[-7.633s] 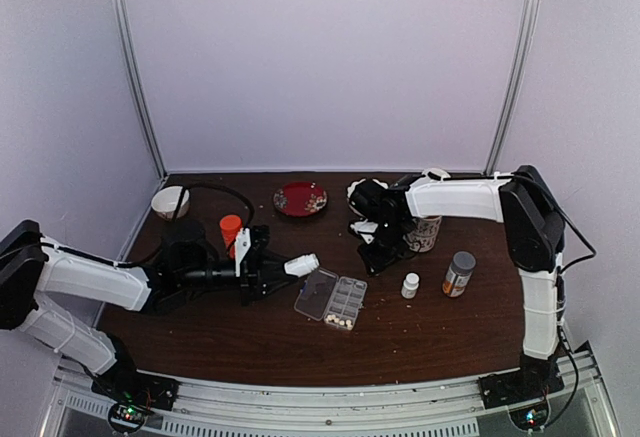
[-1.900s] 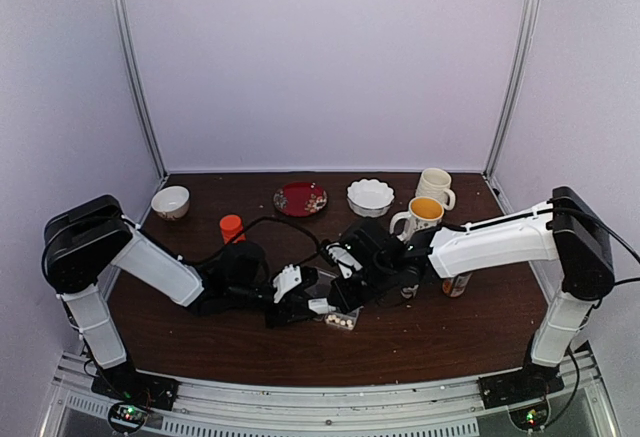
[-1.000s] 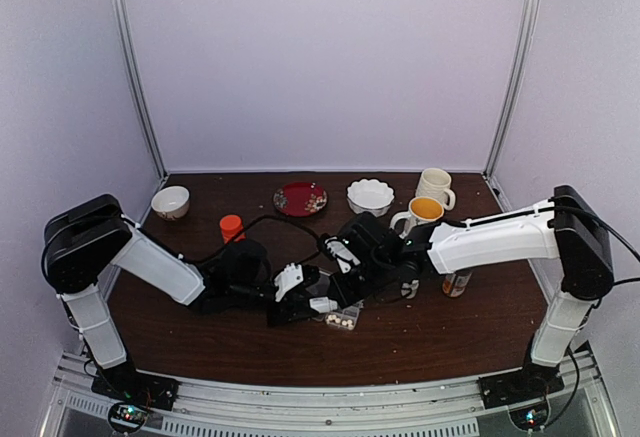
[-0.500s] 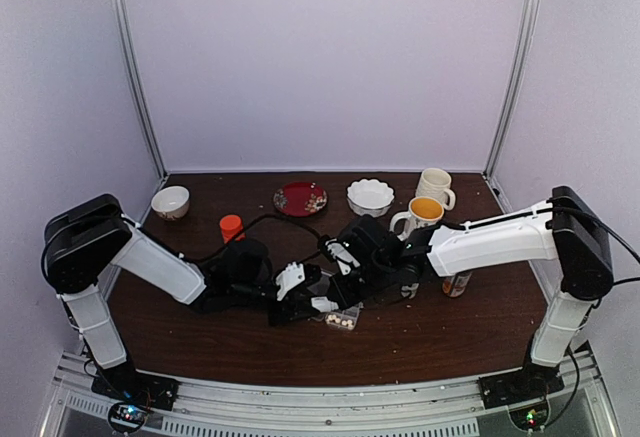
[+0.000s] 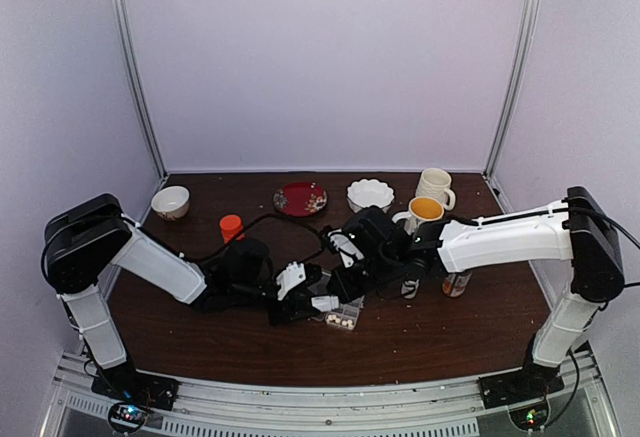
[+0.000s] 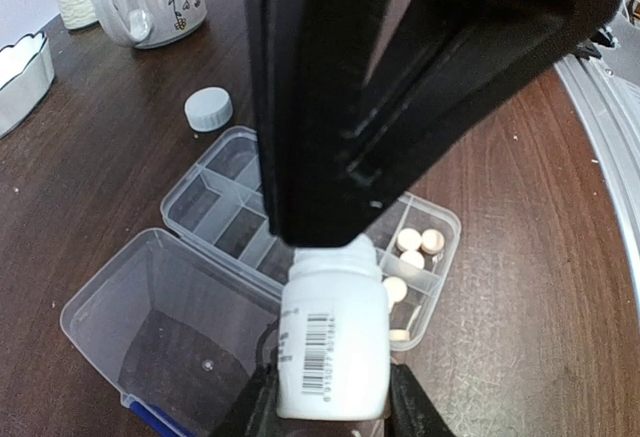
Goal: Sort the pills into containers
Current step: Pour the pill into the compartment of the pill container.
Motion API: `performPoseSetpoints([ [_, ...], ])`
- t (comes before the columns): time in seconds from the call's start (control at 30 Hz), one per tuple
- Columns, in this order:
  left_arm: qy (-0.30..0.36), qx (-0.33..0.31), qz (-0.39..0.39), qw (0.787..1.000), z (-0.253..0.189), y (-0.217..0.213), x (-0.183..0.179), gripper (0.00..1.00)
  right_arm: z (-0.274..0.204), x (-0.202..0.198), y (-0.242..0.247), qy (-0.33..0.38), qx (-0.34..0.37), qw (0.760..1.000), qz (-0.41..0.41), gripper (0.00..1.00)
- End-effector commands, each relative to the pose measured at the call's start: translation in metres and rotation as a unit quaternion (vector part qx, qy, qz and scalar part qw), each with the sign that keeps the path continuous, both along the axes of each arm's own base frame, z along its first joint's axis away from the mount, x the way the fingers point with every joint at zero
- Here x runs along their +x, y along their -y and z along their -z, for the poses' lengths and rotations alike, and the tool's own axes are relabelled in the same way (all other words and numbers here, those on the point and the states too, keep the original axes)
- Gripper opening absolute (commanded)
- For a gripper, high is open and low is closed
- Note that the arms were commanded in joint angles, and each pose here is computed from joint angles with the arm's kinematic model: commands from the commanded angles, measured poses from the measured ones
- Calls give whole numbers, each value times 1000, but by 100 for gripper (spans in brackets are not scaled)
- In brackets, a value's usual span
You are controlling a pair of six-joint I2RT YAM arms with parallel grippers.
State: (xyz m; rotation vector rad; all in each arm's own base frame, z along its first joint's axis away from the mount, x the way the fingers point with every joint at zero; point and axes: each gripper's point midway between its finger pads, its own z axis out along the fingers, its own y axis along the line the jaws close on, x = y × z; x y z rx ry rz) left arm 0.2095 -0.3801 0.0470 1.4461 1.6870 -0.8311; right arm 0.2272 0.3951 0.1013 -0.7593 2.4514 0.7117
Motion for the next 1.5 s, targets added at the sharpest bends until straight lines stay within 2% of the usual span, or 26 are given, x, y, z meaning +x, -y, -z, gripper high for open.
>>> performPoseSetpoints([
  [0.0,17,-26,3,1000,-16,11,5,0,2,-3,-4,-1,3,1000,-9,0],
  [0.23,15,-24,4,1000,-15,12,4,0,43,-4,4,-28,-54,998,-1,0],
  [0.63,16,-26,6,1000,-16,12,3,0,-13,1,-2,13,6,1000,0,0],
  [1.0,15,-25,2,1000,-17,10,4,0,38,-4,5,-25,-44,999,5,0],
  [1.47,13,-25,0,1000,-20,9,3,0,-6,-3,0,9,9,1000,0,0],
])
